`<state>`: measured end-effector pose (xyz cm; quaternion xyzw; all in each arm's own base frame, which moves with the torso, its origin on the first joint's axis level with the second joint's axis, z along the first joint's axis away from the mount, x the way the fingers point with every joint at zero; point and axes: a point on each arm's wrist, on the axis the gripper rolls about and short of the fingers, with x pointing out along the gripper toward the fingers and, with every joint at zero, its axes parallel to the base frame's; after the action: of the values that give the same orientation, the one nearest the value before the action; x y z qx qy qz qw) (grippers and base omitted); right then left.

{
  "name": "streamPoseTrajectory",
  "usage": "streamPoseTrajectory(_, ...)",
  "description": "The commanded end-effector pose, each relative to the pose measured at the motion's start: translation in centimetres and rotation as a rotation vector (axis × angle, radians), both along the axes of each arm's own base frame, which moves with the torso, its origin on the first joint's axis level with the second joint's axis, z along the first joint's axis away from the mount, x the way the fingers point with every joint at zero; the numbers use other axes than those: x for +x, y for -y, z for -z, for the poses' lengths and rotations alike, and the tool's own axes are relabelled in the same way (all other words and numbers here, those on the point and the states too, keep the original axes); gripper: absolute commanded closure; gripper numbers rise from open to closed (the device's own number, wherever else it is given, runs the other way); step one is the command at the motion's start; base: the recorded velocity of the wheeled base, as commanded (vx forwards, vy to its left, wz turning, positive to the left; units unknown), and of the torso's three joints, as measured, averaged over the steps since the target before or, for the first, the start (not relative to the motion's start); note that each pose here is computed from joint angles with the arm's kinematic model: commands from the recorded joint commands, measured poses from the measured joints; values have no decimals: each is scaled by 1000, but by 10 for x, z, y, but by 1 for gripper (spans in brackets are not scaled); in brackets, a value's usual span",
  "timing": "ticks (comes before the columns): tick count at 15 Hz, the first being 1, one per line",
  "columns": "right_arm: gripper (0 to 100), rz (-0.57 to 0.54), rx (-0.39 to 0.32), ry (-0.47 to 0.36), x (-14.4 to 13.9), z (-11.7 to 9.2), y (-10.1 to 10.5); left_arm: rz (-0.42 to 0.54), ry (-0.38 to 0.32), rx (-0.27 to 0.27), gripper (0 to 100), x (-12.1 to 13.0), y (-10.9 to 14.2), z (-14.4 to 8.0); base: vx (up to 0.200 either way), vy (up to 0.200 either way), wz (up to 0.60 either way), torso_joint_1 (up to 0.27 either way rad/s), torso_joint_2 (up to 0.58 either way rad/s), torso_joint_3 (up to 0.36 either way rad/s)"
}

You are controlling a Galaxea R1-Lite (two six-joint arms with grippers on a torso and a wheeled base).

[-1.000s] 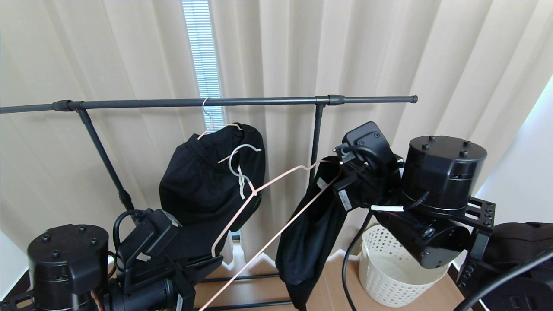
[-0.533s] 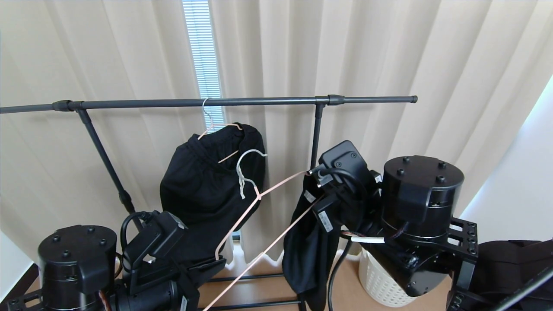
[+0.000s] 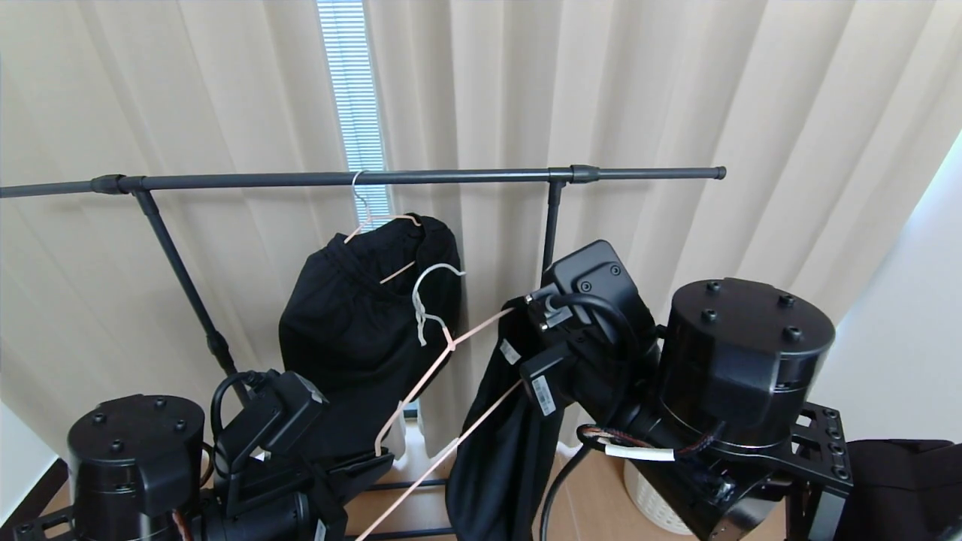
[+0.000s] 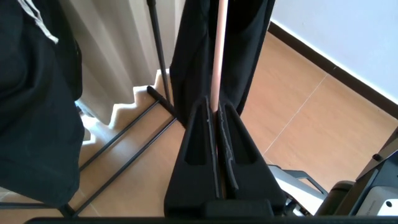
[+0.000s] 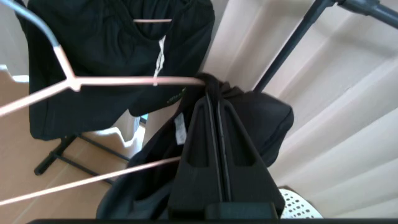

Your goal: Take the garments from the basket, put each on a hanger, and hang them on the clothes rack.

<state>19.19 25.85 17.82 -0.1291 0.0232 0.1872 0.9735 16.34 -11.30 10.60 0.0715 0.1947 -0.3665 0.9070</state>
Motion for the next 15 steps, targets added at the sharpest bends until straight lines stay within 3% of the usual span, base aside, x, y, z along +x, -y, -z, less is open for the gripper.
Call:
streamPoseTrajectory(1, 100, -17, 11, 6, -4, 0, -2, 1, -1, 0, 100, -1, 0, 0, 0, 0, 0, 0, 0, 0)
streamPoseTrajectory(6, 100, -123, 91, -18, -17, -6, -1, 9, 18, -11, 100, -3, 0, 0, 0, 0, 0, 0, 0, 0)
streamPoseTrajectory(10, 100, -232, 190, -50, -22, -18, 3, 34, 82, -54, 100, -10, 0, -1, 0, 0, 0, 0, 0, 0)
streamPoseTrajectory(15, 100, -245, 185, -69, -18, -17, 7, 41, 90, -58, 100, -11, 1, -2, 0, 0, 0, 0, 0, 0)
